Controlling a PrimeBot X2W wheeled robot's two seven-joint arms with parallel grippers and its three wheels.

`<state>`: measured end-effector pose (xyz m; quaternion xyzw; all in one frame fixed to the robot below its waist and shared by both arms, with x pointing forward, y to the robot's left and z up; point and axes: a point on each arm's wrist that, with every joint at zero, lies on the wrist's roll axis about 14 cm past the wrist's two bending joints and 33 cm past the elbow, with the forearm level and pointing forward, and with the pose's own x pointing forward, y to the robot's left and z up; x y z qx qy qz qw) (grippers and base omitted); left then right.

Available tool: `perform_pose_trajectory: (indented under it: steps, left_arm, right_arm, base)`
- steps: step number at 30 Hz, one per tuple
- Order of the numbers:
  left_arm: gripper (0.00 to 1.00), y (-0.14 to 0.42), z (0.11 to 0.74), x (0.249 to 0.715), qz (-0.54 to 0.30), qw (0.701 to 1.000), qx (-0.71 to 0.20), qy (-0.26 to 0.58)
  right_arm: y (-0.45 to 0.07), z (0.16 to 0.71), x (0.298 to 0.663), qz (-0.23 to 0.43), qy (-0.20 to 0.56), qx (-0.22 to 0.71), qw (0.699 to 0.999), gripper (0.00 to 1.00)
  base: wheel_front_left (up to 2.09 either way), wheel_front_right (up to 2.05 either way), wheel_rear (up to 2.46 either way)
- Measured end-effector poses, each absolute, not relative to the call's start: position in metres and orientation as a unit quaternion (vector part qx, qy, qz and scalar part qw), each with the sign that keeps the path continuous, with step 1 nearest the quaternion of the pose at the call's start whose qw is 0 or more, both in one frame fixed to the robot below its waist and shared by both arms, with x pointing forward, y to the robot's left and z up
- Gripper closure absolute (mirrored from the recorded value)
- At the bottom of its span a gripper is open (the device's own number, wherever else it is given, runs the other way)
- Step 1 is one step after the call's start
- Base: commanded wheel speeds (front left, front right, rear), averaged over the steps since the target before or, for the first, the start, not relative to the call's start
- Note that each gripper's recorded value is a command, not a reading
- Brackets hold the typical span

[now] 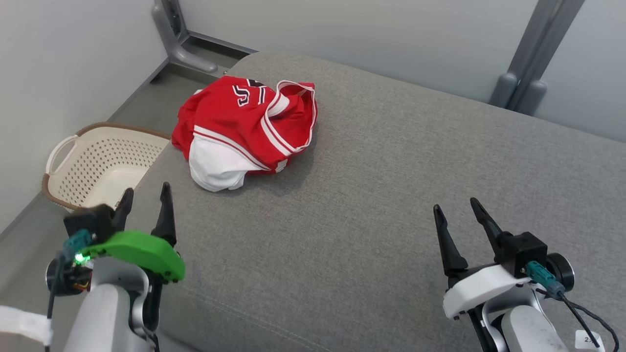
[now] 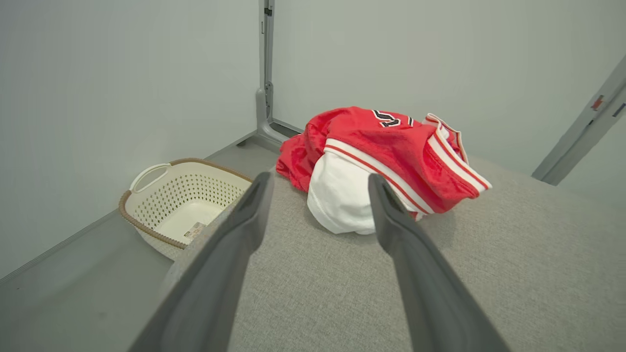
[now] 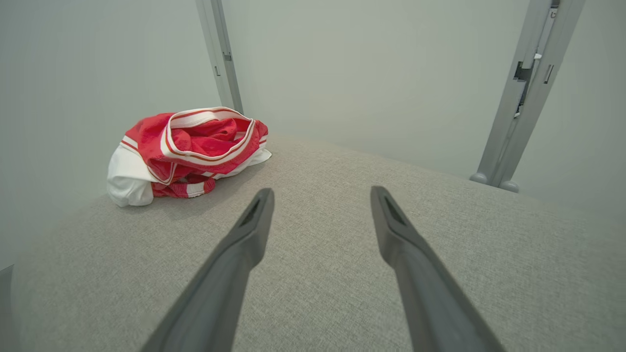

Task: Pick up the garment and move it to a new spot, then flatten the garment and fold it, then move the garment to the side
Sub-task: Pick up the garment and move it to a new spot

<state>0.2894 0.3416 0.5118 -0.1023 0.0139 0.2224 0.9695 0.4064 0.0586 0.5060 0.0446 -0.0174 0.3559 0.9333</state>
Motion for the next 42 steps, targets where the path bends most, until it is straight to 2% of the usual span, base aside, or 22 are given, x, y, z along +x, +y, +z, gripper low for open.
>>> perform_pose_trajectory:
  steps: [7, 9, 18, 30, 31, 32, 36, 42]
  left_arm:
    - [0.0, 0.339, 0.503, 0.344, 0.191, 0.959, -0.196, 0.072]
    - [0.0, 0.337, 0.495, 0.359, 0.182, 0.959, -0.191, 0.106]
    - [0.0, 0.327, 0.486, 0.423, 0.168, 0.946, -0.232, 0.155]
    - [0.0, 0.303, 0.429, 0.465, 0.164, 0.924, -0.217, 0.271]
    - [0.21, 0.301, 0.425, 0.466, 0.164, 0.922, -0.206, 0.282]
    - [1.0, 0.298, 0.421, 0.468, 0.161, 0.923, -0.195, 0.29]
    - [1.0, 0.299, 0.426, 0.472, 0.149, 0.93, -0.162, 0.293]
    - [1.0, 0.309, 0.477, 0.483, 0.127, 0.96, -0.113, 0.222]
  right_arm:
    - [0.042, 0.508, 0.413, 0.336, -0.018, 0.028, 0.941, 0.0]
    - [0.035, 0.509, 0.416, 0.327, -0.018, 0.026, 0.945, 0.0]
    - [-0.003, 0.508, 0.427, 0.279, -0.018, 0.022, 0.96, 0.0]
    - [-0.069, 0.486, 0.433, 0.191, 0.008, 0.014, 0.981, 0.0]
    - [-0.072, 0.484, 0.433, 0.188, 0.011, 0.013, 0.982, 0.0]
    - [-0.076, 0.482, 0.433, 0.183, 0.014, 0.013, 0.983, 0.0]
    - [-0.078, 0.482, 0.43, 0.179, 0.013, 0.024, 0.983, 0.0]
    - [-0.073, 0.492, 0.423, 0.184, -0.002, 0.045, 0.982, 0.0]
  base:
    - [0.0, 0.0, 0.0]
    - [0.0, 0.0, 0.0]
    - [0.0, 0.0, 0.0]
    - [0.0, 0.0, 0.0]
    - [0.0, 0.0, 0.0]
    - [0.0, 0.0, 0.0]
    - [0.0, 0.0, 0.0]
    - [0.0, 0.0, 0.0]
